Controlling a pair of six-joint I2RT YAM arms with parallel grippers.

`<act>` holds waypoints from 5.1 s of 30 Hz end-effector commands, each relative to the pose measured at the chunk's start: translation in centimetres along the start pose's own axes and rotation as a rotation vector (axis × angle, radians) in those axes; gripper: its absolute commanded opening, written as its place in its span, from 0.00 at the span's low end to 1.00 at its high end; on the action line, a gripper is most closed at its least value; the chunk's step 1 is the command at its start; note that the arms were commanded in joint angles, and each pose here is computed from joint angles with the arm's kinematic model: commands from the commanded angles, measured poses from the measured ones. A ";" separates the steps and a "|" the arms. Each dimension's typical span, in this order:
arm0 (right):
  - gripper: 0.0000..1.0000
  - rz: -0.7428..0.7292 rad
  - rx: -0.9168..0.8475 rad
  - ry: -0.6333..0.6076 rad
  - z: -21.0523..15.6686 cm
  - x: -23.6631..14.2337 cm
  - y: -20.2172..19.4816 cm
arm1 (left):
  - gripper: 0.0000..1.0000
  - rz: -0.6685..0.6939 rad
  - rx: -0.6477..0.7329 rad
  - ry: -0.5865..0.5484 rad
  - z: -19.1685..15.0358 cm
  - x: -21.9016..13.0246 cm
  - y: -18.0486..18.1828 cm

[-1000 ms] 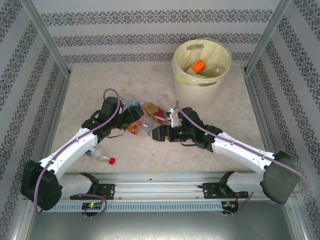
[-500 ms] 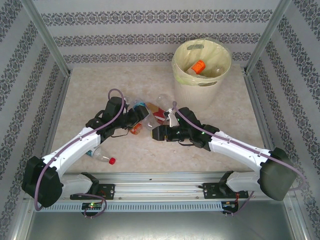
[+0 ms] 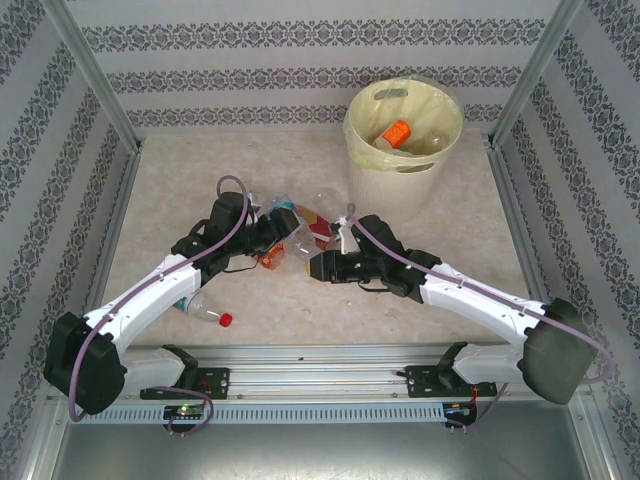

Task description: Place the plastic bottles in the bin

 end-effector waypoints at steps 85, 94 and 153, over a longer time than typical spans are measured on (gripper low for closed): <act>0.80 -0.448 -0.096 -0.428 9.8 -18.9 -2.0 | 1.00 -0.082 0.607 0.034 -2.9 -8.5 -1.9; 0.82 -0.441 -0.219 -0.208 5.2 -11.9 -3.2 | 1.00 0.019 0.608 0.044 -3.1 -8.6 -0.8; 0.45 -0.727 -0.365 0.333 11.0 5.6 -16.6 | 1.00 0.070 0.535 0.046 -3.7 -8.3 1.4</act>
Point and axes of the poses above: each hand's point on the last joint's axis, 136 mm out from that joint toward the fingers, its own x axis out along the fingers, its own y axis along the line the jaws close on, z = x × y, the point moved 10 cm from there along -x, back along the fingers, and after that the axes turned 2 degrees about -x, right-handed, at the moved point
